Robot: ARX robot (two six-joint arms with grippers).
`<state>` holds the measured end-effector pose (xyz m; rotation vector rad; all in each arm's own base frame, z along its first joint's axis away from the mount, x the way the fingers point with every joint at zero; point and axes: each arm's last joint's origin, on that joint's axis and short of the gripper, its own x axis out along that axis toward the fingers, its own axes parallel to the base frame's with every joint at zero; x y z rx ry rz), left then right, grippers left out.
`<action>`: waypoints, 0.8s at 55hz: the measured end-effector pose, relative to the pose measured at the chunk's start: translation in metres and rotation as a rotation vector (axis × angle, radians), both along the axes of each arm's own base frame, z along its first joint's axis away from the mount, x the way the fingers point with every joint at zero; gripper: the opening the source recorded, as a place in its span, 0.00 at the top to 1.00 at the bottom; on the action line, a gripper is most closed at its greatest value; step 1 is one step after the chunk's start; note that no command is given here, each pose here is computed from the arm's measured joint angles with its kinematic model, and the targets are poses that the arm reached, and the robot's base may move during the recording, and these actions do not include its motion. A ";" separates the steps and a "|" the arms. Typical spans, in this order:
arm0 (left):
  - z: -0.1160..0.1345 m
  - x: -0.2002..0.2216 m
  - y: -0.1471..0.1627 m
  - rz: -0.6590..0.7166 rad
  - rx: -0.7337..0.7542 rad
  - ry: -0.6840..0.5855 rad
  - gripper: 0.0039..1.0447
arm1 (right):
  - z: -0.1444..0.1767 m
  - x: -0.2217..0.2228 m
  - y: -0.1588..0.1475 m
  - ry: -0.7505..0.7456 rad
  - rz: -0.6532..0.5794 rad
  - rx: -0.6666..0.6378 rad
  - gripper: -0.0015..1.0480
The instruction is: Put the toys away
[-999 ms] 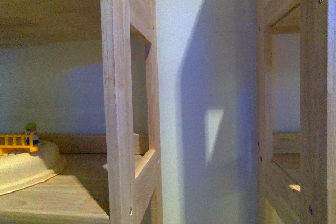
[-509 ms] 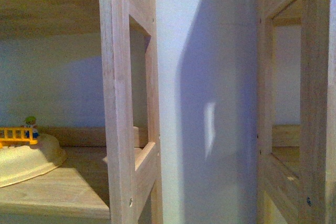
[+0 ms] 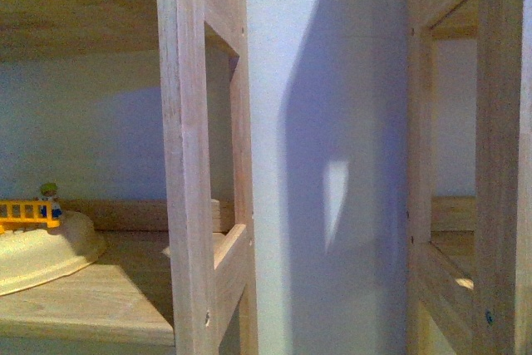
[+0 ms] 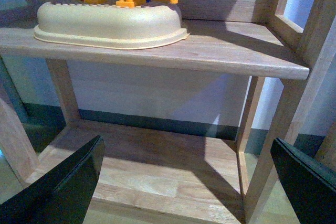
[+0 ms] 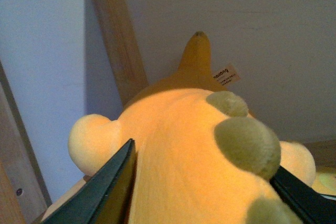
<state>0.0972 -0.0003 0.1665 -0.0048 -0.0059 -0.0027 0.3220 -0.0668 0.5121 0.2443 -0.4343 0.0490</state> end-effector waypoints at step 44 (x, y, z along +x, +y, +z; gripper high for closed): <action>0.000 0.000 0.000 0.000 0.000 0.000 0.06 | 0.018 -0.113 0.021 -0.122 -0.372 -0.161 0.06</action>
